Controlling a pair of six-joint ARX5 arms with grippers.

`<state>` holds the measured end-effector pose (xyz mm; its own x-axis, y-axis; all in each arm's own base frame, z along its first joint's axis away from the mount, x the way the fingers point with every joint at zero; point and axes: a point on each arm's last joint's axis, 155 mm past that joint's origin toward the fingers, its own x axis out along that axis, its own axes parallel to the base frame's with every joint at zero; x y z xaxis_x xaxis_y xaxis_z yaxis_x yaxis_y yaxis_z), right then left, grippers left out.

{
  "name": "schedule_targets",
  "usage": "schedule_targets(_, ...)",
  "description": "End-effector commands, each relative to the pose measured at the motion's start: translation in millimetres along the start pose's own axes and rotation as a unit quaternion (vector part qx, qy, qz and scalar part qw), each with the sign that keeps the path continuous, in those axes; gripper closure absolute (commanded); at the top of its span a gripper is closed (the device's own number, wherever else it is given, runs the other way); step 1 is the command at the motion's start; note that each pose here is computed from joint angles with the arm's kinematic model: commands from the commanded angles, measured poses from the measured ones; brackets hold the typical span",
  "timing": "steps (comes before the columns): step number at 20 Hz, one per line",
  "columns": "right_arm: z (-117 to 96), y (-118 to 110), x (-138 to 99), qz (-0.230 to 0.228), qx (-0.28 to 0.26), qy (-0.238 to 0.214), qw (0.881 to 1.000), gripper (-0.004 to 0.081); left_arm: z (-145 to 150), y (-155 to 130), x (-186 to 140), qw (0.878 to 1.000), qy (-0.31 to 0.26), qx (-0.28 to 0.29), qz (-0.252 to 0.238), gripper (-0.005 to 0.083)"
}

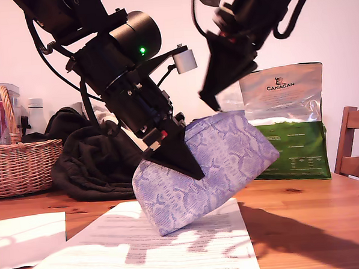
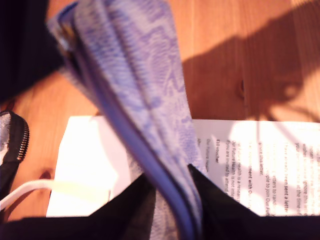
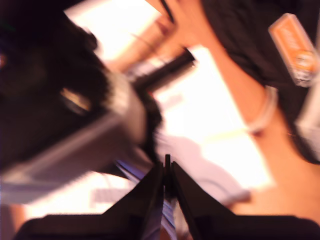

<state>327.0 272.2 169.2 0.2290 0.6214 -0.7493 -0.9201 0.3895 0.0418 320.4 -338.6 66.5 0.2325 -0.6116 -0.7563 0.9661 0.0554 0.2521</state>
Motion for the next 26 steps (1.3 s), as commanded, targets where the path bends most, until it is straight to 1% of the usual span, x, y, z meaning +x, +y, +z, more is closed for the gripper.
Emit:
schedule_targets(1, 22, 16, -2, 0.028, -0.007, -0.033, 0.999, 0.0783, -9, -11, 14, 1.0, 0.013, 0.001, -0.017, 0.0609)
schedule_targets(5, 21, 17, -2, 0.029, -0.007, -0.031, 0.999, 0.0778, -9, -11, 14, 1.0, 0.013, 0.0, -0.017, 0.0608)
schedule_targets(6, 20, 13, -2, 0.02, -0.007, -0.027, 0.999, 0.0737, -9, -11, 14, 1.0, 0.013, -0.002, -0.017, 0.0608)
schedule_targets(9, 9, -6, -2, -0.031, -0.009, 0.0, 0.999, 0.0529, -10, -11, 14, 1.0, 0.015, -0.009, -0.018, 0.0608)
schedule_targets(10, 5, -13, -3, -0.047, -0.011, 0.01, 0.999, 0.0485, -11, -11, 14, 1.0, 0.016, -0.012, -0.017, 0.0608)
schedule_targets(11, 1, -21, -5, -0.061, -0.01, 0.017, 0.998, 0.0462, -11, -11, 14, 1.0, 0.017, -0.014, -0.016, 0.0608)
schedule_targets(12, -4, -26, -7, -0.071, -0.012, 0.025, 0.997, 0.045, -12, -10, 13, 1.0, 0.019, -0.014, -0.014, 0.0608)
schedule_targets(15, -22, -38, -13, -0.087, -0.025, 0.057, 0.994, 0.045, -13, -10, 14, 1.0, 0.021, -0.014, -0.012, 0.0608)
schedule_targets(18, -53, -38, -22, -0.067, -0.037, 0.107, 0.991, 0.045, -13, -8, 13, 1.0, 0.023, -0.013, -0.008, 0.0616)
schedule_targets(20, -66, -40, -28, -0.06, -0.027, 0.125, 0.99, 0.045, -13, -8, 13, 1.0, 0.023, -0.013, -0.008, 0.0634)
schedule_targets(22, -72, -45, -31, -0.061, -0.032, 0.129, 0.989, 0.045, -13, -6, 12, 1.0, 0.026, -0.012, -0.003, 0.0654)
schedule_targets(23, -73, -48, -32, -0.065, -0.028, 0.128, 0.989, 0.0451, -13, -3, 9, 1.0, 0.029, -0.011, 0.004, 0.0686)
schedule_targets(26, -74, -50, -34, -0.064, -0.019, 0.127, 0.99, 0.0454, -6, 7, -3, 0.999, 0.029, -0.005, 0.029, 0.0776)
